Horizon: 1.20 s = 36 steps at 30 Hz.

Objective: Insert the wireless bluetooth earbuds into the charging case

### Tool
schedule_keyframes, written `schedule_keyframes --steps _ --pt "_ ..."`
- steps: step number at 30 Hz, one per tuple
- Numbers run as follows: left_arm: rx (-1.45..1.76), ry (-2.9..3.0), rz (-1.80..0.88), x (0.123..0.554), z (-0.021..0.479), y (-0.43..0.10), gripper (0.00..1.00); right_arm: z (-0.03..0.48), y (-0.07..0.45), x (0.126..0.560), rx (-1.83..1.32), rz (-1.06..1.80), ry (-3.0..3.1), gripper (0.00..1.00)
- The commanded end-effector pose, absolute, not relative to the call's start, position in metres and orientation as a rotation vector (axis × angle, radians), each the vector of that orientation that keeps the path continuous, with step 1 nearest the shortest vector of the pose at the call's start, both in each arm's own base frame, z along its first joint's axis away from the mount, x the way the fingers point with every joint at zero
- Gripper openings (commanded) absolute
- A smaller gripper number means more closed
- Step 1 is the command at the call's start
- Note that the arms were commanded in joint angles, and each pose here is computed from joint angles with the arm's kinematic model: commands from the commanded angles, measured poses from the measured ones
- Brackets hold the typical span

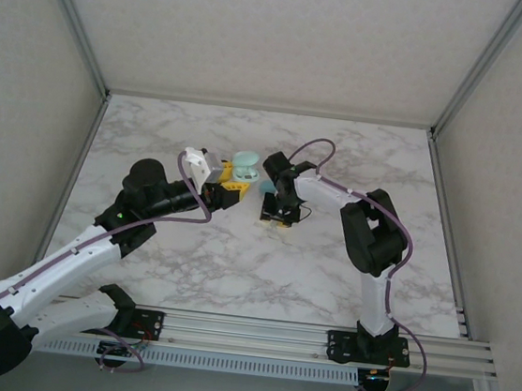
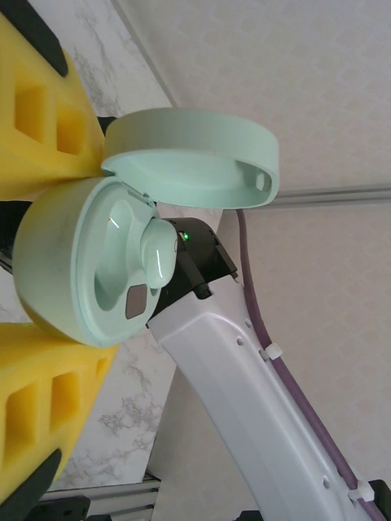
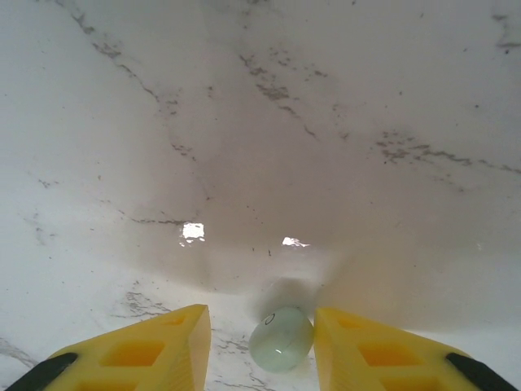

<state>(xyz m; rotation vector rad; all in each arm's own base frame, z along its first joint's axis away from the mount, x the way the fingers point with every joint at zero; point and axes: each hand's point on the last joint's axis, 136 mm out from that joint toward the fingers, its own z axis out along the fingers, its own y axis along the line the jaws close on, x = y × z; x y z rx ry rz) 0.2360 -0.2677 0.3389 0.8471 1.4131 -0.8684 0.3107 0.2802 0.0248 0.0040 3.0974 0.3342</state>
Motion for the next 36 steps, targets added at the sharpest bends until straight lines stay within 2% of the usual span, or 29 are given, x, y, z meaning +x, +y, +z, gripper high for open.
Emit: schedule_keyframes --steps 1,13,36 --pt "0.853 1.389 -0.872 0.233 0.346 -0.269 0.2 0.021 0.28 0.312 -0.046 0.28 3.106 0.39" --pt "0.853 1.393 -0.867 0.233 0.344 -0.269 0.2 0.017 0.273 0.312 -0.169 0.167 3.128 0.35" --pt "0.849 1.394 -0.868 0.233 0.346 -0.268 0.19 0.011 0.266 0.303 -0.374 0.002 3.166 0.2"
